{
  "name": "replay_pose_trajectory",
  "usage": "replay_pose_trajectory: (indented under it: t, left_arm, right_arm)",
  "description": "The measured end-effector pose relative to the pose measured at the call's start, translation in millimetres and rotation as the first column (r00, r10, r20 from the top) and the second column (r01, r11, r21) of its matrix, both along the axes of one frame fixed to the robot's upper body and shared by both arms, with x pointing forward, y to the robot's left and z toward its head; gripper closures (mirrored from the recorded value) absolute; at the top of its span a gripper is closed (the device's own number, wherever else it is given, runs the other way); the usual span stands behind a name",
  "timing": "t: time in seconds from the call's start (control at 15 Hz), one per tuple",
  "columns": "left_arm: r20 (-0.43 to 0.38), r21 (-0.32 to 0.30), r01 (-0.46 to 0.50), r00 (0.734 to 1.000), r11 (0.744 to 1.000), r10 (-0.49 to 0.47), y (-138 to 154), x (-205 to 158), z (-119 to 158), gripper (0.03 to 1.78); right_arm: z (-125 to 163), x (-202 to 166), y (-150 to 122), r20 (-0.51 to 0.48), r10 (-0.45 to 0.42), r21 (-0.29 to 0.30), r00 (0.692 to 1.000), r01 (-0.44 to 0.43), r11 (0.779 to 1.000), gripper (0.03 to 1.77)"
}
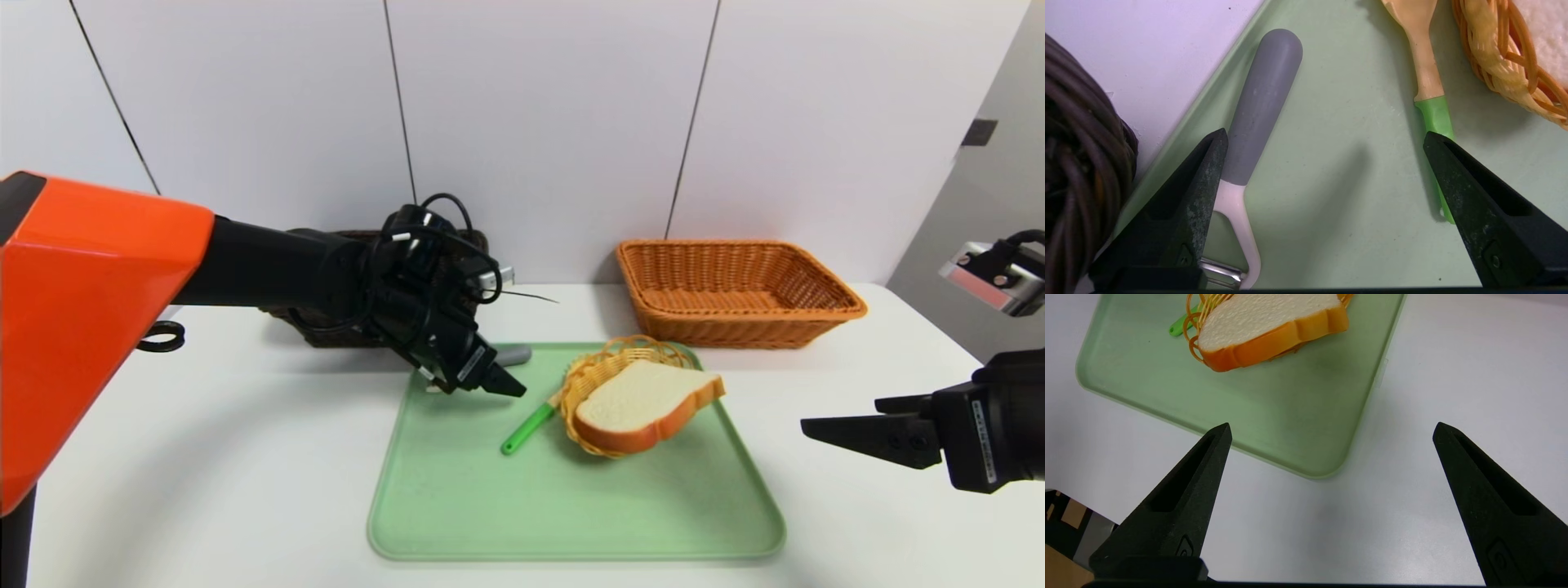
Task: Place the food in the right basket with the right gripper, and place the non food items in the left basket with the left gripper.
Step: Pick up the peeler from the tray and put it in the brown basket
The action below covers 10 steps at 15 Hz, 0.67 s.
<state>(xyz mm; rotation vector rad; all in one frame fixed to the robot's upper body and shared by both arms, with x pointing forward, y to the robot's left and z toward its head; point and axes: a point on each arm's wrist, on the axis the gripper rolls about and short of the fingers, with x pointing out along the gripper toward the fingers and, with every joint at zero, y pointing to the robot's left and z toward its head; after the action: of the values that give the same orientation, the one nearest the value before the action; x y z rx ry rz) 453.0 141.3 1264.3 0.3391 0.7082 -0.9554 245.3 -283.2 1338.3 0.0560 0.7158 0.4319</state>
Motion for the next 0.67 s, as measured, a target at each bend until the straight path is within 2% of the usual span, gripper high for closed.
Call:
replay_pose_trajectory:
  t: [0.67]
  left_arm:
    - [-0.024,0.024,0.006,1.0,1.0,-0.006,0,-1,-11,0.12]
  right_arm:
    - [0,0,0,0.002,0.0,0.0,1.0,0.0,1.0,0.1]
